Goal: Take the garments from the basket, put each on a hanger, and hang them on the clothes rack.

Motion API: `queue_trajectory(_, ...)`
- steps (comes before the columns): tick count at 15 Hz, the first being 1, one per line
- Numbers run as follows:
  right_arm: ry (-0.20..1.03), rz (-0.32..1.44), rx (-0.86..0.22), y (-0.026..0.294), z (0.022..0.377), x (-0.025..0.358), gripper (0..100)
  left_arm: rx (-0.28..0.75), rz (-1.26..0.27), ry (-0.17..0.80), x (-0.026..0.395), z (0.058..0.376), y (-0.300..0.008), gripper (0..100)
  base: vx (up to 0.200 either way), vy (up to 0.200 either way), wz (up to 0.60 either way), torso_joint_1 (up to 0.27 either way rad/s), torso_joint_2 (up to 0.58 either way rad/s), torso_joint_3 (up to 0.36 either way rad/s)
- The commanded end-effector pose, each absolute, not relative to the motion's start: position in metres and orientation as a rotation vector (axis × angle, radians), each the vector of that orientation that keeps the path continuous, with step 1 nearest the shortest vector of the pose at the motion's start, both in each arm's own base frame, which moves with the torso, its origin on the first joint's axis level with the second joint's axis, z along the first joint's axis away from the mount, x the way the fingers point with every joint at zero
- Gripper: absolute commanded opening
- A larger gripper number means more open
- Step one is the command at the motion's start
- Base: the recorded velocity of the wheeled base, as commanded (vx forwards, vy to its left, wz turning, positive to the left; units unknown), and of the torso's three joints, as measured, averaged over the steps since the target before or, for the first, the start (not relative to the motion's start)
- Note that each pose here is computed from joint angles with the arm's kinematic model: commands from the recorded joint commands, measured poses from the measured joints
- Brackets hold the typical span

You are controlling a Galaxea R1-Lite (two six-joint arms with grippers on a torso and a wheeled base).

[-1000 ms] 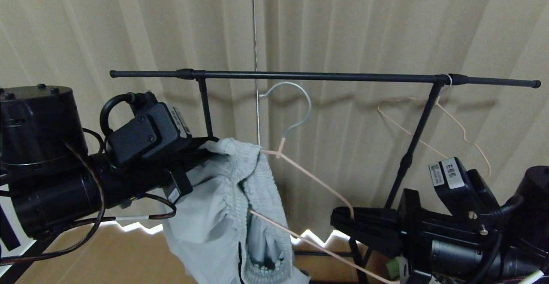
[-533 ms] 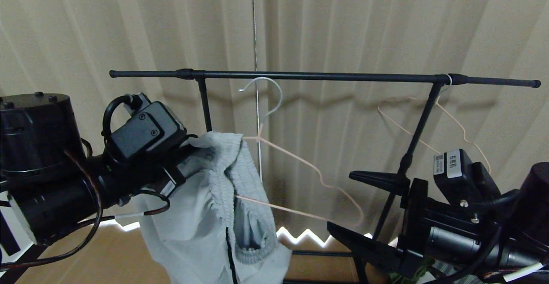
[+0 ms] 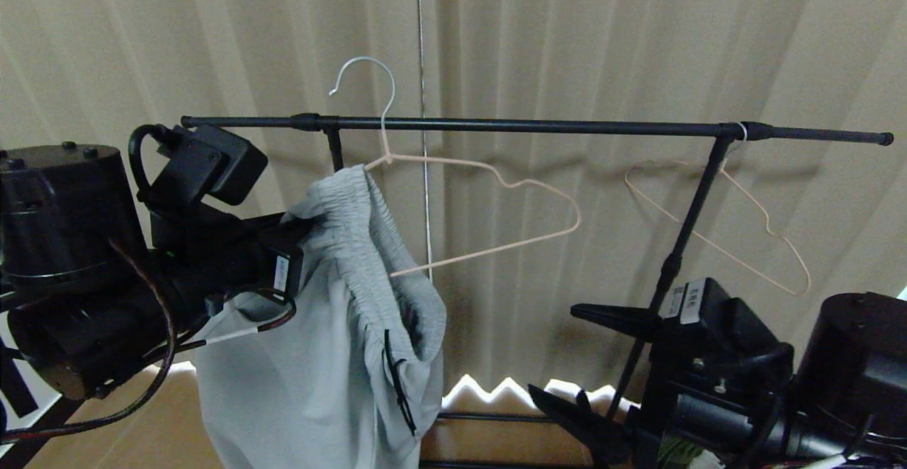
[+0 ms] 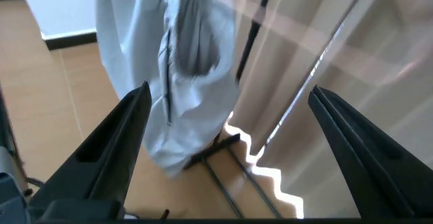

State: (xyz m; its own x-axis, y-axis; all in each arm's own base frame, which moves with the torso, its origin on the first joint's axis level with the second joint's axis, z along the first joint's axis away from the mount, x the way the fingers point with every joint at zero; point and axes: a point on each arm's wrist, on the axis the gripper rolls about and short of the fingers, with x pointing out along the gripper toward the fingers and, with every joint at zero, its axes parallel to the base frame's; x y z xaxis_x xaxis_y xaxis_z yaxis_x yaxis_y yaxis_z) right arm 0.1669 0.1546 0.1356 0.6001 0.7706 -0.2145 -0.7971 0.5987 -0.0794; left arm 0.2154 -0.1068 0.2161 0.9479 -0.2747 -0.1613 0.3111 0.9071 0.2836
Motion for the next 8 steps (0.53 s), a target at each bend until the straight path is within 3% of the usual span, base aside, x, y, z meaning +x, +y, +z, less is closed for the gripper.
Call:
queue_trajectory(1, 0.218, 0.938, -0.195, 0.169, 0.122, 0.169, 100, 0.291, -0.317, 0.094, 0.214, 0.223, -0.111, 0, 0.000, 0.000, 0.00, 0.000, 0.00, 0.000)
queue_trajectory(8, 0.151, 0.867, -0.114, 0.208, 0.101, 0.205, 100, 0.273, -0.378, 0.037, 0.199, 0.235, -0.118, 0, 0.000, 0.000, 0.00, 0.000, 0.00, 0.000)
